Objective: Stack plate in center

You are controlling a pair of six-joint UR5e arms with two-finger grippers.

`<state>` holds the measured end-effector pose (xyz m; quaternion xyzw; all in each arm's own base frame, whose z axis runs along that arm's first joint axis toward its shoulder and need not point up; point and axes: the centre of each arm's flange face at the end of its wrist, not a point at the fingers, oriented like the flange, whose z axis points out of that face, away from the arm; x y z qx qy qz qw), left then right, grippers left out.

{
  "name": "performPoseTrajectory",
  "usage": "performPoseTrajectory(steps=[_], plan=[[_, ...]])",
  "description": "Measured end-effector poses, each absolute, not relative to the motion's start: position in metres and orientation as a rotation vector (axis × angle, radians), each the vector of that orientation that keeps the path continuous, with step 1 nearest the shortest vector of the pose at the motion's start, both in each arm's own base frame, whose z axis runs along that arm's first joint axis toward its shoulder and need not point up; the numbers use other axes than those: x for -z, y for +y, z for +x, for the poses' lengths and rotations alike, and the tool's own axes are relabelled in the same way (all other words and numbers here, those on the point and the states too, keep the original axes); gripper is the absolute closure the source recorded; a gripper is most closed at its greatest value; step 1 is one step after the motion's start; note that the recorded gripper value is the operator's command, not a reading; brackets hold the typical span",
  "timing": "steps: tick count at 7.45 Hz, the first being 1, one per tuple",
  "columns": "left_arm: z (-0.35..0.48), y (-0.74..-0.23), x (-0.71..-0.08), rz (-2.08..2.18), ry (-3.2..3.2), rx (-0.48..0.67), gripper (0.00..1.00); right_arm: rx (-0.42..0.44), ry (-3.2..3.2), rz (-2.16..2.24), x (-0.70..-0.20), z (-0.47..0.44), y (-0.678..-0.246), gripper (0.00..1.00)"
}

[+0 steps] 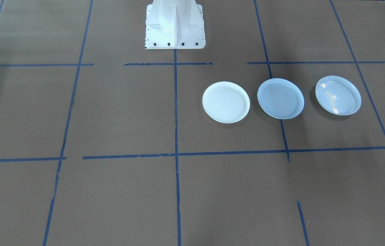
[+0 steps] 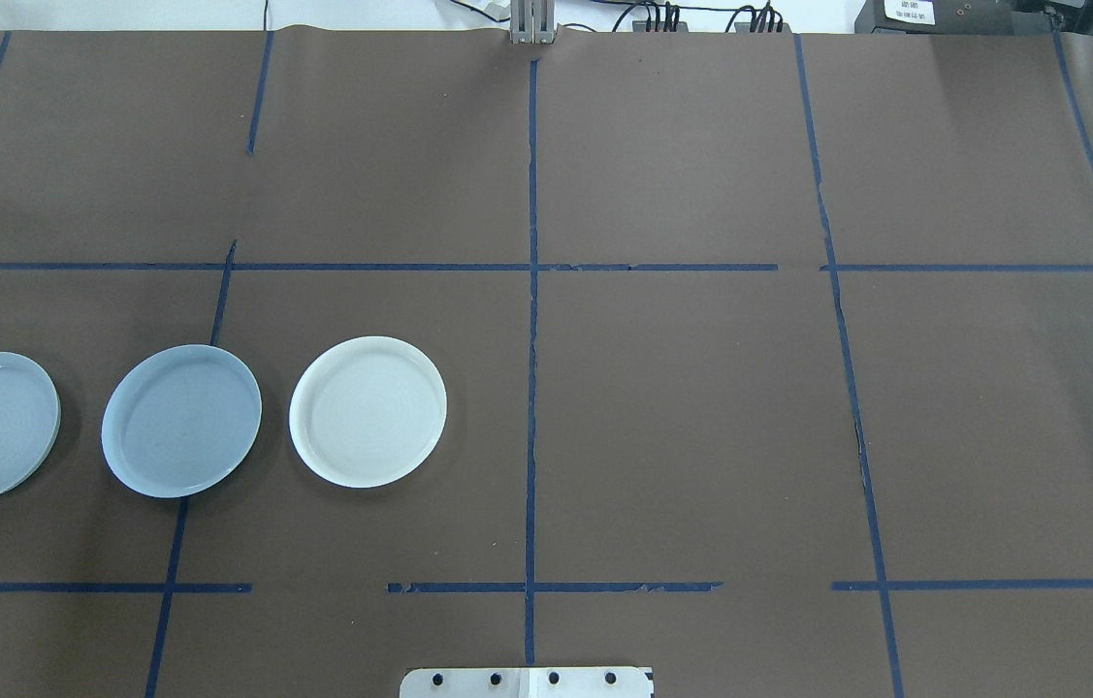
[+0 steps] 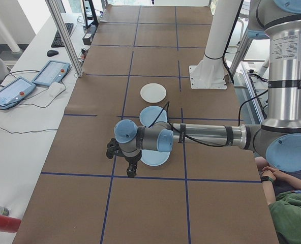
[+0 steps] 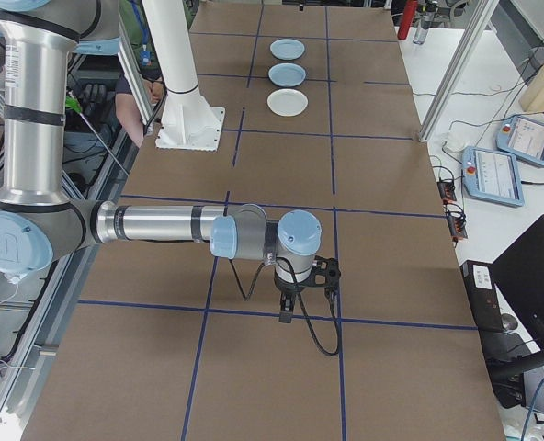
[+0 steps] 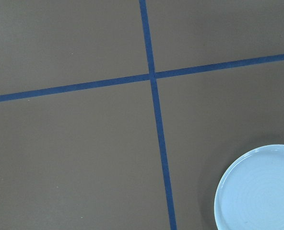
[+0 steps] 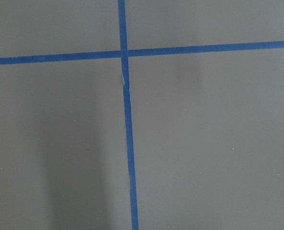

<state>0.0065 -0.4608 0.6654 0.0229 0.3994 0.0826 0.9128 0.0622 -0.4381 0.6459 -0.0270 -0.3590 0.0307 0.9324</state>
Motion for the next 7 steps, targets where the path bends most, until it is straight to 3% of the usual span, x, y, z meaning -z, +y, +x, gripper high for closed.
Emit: performPoseTrajectory(steps=[5,6,7], plan=[[0.111,-0.421,-0.721,0.037,0.894,-0.118,0.02,-0.063,-0.735,-0.055,-0.646,0.062,-0.438,0.00],[0.124,-0.416,-0.723,0.028,0.907,-0.112,0.40,-0.063,-0.735,-0.055,-0.646,0.062,-0.438,0.00],[0.132,-0.412,-0.723,0.021,0.914,-0.113,0.87,-0.063,-0.735,-0.055,-0.646,0.062,-0.438,0.00]])
